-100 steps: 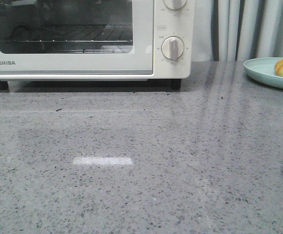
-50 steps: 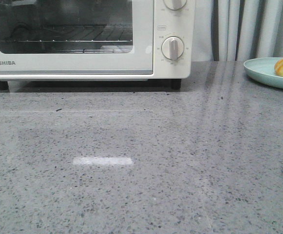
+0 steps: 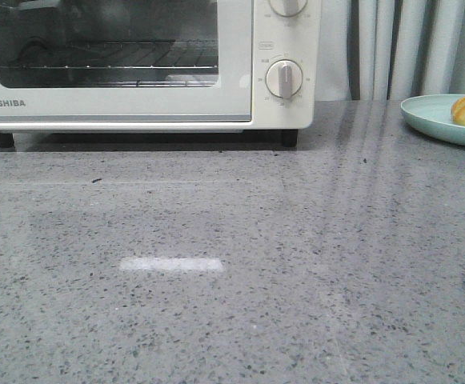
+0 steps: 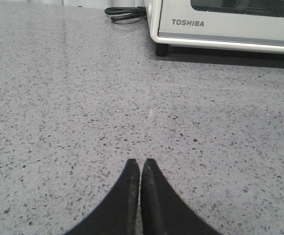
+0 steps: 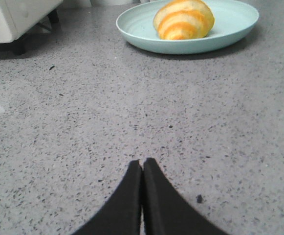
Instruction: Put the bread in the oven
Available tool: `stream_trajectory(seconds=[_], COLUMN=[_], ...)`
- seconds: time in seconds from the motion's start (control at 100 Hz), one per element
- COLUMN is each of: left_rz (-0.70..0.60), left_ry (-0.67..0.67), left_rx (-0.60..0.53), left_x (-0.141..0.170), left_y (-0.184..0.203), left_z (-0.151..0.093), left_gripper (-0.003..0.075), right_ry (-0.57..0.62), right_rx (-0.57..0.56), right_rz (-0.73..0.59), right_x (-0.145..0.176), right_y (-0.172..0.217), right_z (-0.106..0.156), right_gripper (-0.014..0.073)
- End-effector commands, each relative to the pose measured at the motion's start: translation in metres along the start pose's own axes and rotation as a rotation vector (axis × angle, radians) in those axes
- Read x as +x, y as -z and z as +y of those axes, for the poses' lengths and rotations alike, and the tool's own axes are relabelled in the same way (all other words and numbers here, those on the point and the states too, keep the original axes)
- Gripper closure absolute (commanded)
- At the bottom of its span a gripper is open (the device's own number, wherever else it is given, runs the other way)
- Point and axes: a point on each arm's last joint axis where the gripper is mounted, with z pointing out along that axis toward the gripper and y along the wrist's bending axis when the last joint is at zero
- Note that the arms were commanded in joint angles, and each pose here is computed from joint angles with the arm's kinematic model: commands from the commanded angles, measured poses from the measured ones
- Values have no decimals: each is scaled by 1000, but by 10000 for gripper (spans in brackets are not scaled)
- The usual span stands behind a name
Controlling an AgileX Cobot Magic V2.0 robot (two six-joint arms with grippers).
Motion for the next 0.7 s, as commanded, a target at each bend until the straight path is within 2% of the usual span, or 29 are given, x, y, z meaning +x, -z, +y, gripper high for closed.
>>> stream_trajectory(seconds=[0.0,0.18,0.25,0.31,0.45,0.54,0.69], left_rz=[-66,-66,-93,-137,-269,-305,-313], left_ry=[21,21,70,173,553,693,851], left_rx=[1,1,16,42,107,121,145], left_x=[1,1,-1,-6,-19,-22,-23], left_y=[0,0,0,0,3,4,5], left_z=[0,0,-1,-3,-3,-1,0], left_gripper=[741,741,741,741,741,741,741], right_ry=[28,30,28,28,-40,-111,-263], right_rx=[-18,-64,-83,-93,-125,-133,-142], right_rz=[-130,-301,-370,-407,-505,-515,-514], right_x=[-8,-23,-29,-32,-40,-42,-42], right_y=[1,5,7,8,12,13,13], right_z=[2,6,8,9,10,9,6], right_gripper=[643,643,643,643,643,644,644])
